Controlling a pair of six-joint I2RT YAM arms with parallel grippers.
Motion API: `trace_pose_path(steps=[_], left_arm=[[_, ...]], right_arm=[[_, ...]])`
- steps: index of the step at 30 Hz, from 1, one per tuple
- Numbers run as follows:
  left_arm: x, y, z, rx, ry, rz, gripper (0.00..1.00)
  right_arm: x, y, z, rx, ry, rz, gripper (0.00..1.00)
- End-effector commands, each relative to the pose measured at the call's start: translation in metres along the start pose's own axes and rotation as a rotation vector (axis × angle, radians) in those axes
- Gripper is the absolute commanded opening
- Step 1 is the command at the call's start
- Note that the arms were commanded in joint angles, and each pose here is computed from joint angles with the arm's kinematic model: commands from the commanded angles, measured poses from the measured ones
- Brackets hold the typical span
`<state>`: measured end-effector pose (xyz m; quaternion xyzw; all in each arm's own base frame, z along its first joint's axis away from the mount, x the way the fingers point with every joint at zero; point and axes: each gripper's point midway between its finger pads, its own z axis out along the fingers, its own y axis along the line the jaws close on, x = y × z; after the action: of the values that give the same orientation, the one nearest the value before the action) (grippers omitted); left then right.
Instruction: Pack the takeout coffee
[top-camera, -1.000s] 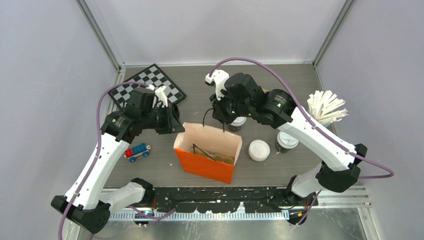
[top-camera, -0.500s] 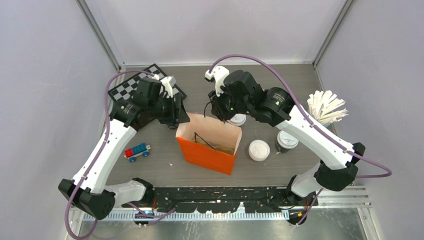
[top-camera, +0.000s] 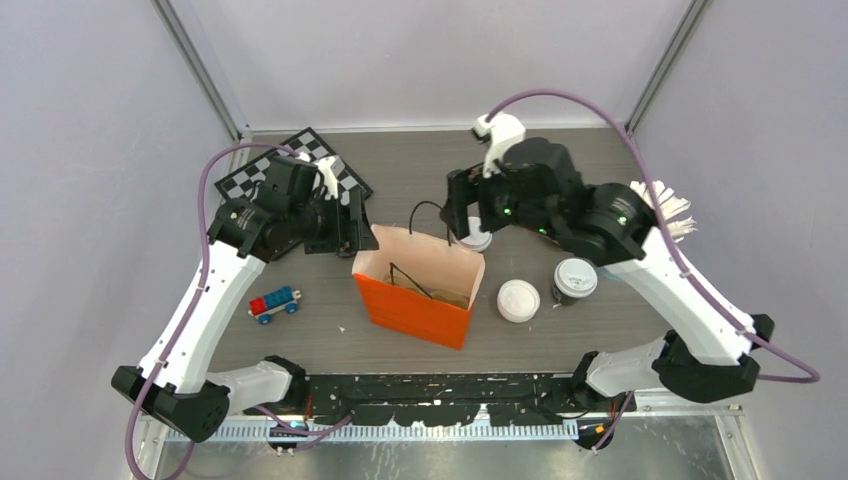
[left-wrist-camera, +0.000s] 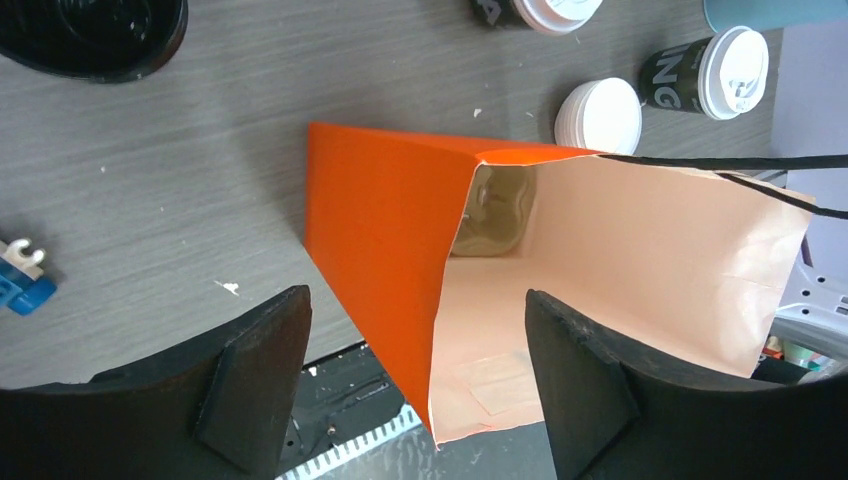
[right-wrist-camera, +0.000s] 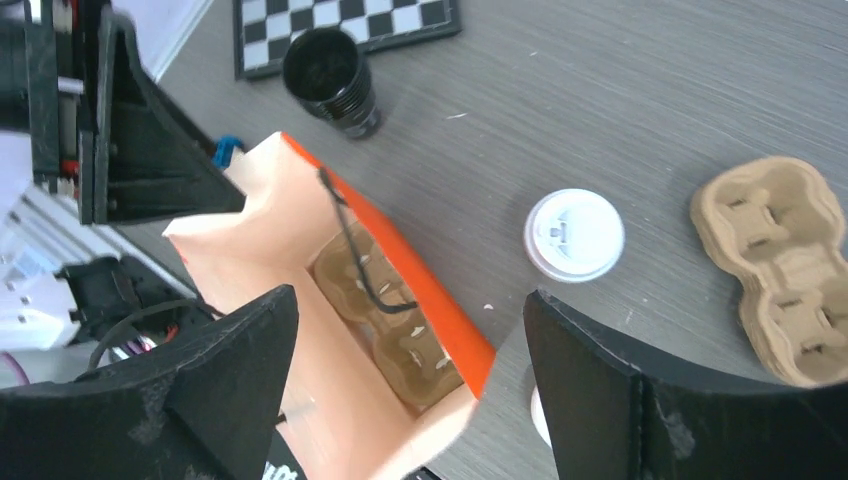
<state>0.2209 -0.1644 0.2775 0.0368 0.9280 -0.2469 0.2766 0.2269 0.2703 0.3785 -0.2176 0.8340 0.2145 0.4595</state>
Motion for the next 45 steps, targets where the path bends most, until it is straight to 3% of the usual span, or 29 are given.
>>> trace_pose_path(steps=[1,6,11,15,19,21,29,35,45], left_arm=[[0.004,-0.003,-0.004,0.02,-0.014,-0.011,0.81],[0.008,0.0,0.0,0.023,-0.002,0.008,0.8],[0.016,-0.002,0.001,0.052,0.021,0.015,0.68],[0.018,-0.006,0.0,0.075,0.029,0.029,0.44],[0.014,-0.006,-0.006,0.059,0.025,0.046,0.08],[0.013,-0.001,-0.011,0.024,0.02,0.058,0.0],[0.021,0.004,-0.02,0.004,0.041,0.082,0.01],[0.021,0.005,-0.015,-0.006,0.043,0.039,0.29],[0.016,0.01,-0.014,-0.038,0.024,0.032,0.45]], right_arm=[[-0.008,-0.037,-0.028,0.119,-0.043,0.146,0.87],[0.001,-0.083,-0.02,0.253,-0.016,0.298,0.85],[0.012,-0.118,0.013,0.3,0.049,0.419,0.82],[0.039,-0.142,0.056,0.343,0.184,0.413,0.81],[0.076,-0.152,0.092,0.34,0.32,0.364,0.81],[0.09,-0.153,0.104,0.332,0.37,0.346,0.81],[0.129,-0.154,0.131,0.3,0.456,0.338,0.82],[0.138,-0.155,0.142,0.273,0.498,0.297,0.82],[0.135,-0.156,0.159,0.239,0.504,0.247,0.83]])
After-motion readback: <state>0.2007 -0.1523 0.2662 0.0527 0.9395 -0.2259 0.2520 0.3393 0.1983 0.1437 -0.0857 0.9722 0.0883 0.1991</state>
